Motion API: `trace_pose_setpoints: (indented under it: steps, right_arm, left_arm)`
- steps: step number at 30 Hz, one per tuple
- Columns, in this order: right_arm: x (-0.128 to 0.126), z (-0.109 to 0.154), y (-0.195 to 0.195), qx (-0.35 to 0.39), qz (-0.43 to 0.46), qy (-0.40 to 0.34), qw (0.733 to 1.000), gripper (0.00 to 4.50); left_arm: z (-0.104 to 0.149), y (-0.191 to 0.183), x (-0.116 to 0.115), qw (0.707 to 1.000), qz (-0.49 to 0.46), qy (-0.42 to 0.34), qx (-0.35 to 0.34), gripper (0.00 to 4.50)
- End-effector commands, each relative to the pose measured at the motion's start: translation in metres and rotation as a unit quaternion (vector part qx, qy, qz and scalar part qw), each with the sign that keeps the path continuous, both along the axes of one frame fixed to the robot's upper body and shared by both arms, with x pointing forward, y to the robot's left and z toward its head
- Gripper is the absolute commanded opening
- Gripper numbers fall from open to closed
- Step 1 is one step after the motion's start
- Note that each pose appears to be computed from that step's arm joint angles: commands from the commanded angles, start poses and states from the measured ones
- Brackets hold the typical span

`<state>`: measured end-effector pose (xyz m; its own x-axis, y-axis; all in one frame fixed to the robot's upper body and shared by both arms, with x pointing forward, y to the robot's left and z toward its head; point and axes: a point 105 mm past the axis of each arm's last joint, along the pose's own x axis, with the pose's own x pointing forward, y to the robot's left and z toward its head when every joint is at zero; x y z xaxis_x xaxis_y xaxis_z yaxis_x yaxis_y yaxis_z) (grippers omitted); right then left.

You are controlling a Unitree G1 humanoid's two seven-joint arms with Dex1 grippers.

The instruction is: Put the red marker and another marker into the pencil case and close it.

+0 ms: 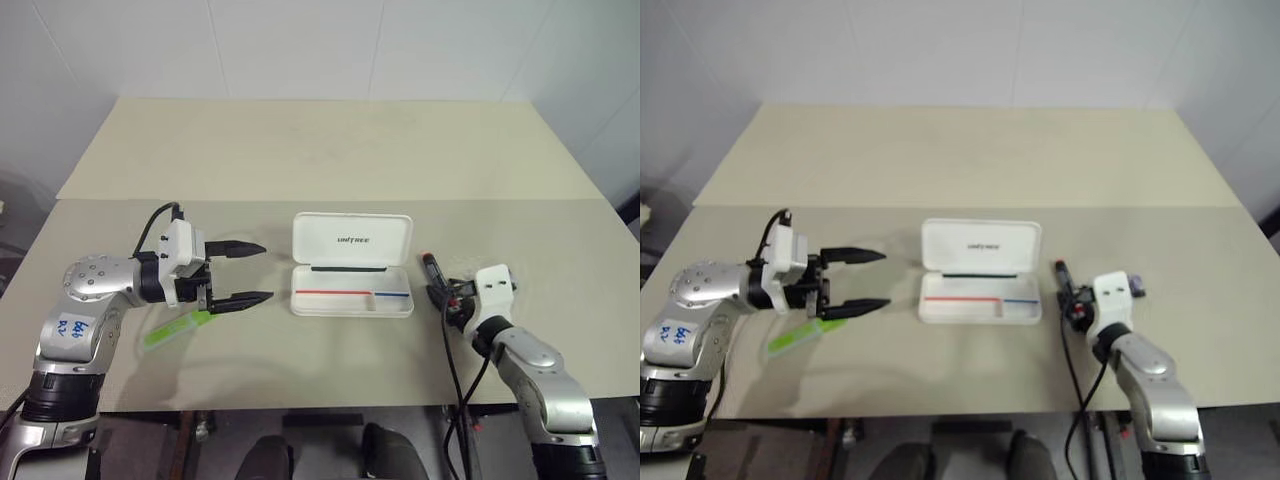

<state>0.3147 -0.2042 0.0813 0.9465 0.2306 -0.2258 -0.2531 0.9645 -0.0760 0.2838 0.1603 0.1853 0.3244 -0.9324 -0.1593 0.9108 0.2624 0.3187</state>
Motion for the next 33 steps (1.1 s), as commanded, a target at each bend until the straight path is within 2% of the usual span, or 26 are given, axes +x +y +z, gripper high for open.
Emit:
trace_pose_setpoints:
  steps: [1, 2, 9, 13, 15, 18, 21, 24, 28, 33]
  right_arm:
    - [0.006, 0.004, -0.007, -0.017, -0.016, -0.009, 1.000, 1.04]
    - [0.008, 0.007, -0.008, -0.022, -0.016, -0.014, 1.000, 0.64]
    - [0.028, 0.050, -0.036, -0.068, -0.046, -0.088, 0.993, 0.63]
    - [0.036, 0.086, -0.058, -0.100, -0.087, -0.162, 0.978, 0.63]
    - [0.038, 0.104, -0.057, -0.095, -0.080, -0.201, 0.972, 0.63]
    - [0.033, 0.135, -0.028, -0.045, 0.009, -0.275, 0.960, 0.63]
    - [0.016, 0.153, 0.013, -0.002, 0.167, -0.312, 0.935, 0.63]
    - [-0.004, 0.152, 0.043, -0.013, 0.311, -0.292, 0.904, 0.63]
    - [-0.021, 0.121, 0.065, -0.121, 0.462, -0.200, 0.856, 0.63]
    - [0.004, 0.113, 0.076, -0.200, 0.457, -0.201, 0.843, 0.63]
  left_arm:
    - [0.010, 0.003, -0.002, 0.999, 0.011, -0.031, 0.003, 3.90]
    - [0.009, 0.003, -0.001, 0.999, 0.012, -0.032, 0.005, 3.90]
    - [0.005, 0.004, 0.002, 0.999, 0.020, -0.036, 0.009, 3.90]
    - [0.001, 0.003, 0.003, 0.999, 0.019, -0.032, 0.009, 3.90]
    - [0.000, 0.002, 0.003, 0.999, 0.019, -0.032, 0.008, 3.90]
    - [-0.002, 0.002, 0.004, 0.999, 0.021, -0.030, 0.006, 3.90]
    - [-0.005, 0.010, 0.005, 0.999, 0.031, -0.028, 0.010, 3.90]
    - [-0.008, 0.021, 0.007, 0.998, 0.046, -0.027, 0.018, 3.90]
    - [-0.011, 0.030, 0.007, 0.998, 0.058, -0.026, 0.027, 3.90]
    - [-0.016, 0.035, 0.005, 0.997, 0.069, -0.016, 0.034, 3.90]
